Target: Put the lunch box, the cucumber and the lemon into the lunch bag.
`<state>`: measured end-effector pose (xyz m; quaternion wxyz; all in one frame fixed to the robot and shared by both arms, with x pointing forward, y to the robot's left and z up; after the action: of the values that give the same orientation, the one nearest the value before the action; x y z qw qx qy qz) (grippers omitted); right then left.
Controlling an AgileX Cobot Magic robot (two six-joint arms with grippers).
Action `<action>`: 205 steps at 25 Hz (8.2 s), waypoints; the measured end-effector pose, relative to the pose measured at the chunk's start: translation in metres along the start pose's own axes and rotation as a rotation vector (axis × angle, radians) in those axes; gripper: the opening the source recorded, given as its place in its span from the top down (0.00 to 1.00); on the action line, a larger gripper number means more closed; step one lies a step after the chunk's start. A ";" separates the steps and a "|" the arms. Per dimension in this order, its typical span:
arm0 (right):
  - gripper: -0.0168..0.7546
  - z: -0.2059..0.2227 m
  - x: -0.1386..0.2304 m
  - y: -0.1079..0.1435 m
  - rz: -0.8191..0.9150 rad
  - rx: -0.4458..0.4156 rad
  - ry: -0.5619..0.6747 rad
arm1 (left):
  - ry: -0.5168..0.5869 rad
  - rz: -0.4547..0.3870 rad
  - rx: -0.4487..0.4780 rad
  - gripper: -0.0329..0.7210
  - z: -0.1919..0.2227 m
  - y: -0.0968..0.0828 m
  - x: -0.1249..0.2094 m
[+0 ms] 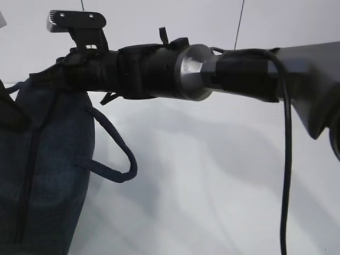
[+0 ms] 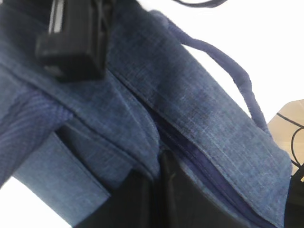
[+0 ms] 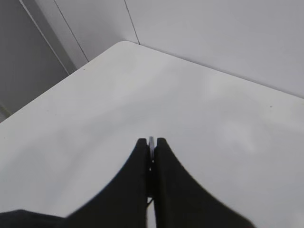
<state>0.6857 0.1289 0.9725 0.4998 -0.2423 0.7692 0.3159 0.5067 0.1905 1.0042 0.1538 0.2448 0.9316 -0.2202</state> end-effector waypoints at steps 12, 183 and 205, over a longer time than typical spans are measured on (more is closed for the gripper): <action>0.99 0.007 0.013 -0.001 0.013 -0.010 0.023 | -0.005 0.086 0.012 0.96 0.000 -0.002 -0.001; 0.59 -0.300 0.086 -0.055 -0.037 0.167 0.956 | 0.117 -0.077 -0.171 0.39 0.004 -0.053 -0.026; 0.59 -0.302 0.087 -0.060 -0.062 0.187 0.971 | 0.292 -0.096 -0.236 0.40 0.059 -0.027 -0.020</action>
<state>0.5072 -0.1368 0.9684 0.1122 -0.3384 0.9308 0.0811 0.5200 0.1327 0.9702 0.0339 0.2095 0.9740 -0.0789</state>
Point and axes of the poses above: a point on each arm's last joint axis where the gripper is mounted, z pointing out along that axis toward the gripper, y along the wrist's bending axis when the last joint is at zero, x = y × z, the point moved 8 cm from there along z, pointing out along that axis toward the gripper, and after that the axes turned 1 degree about -z, right-handed, at the moved point
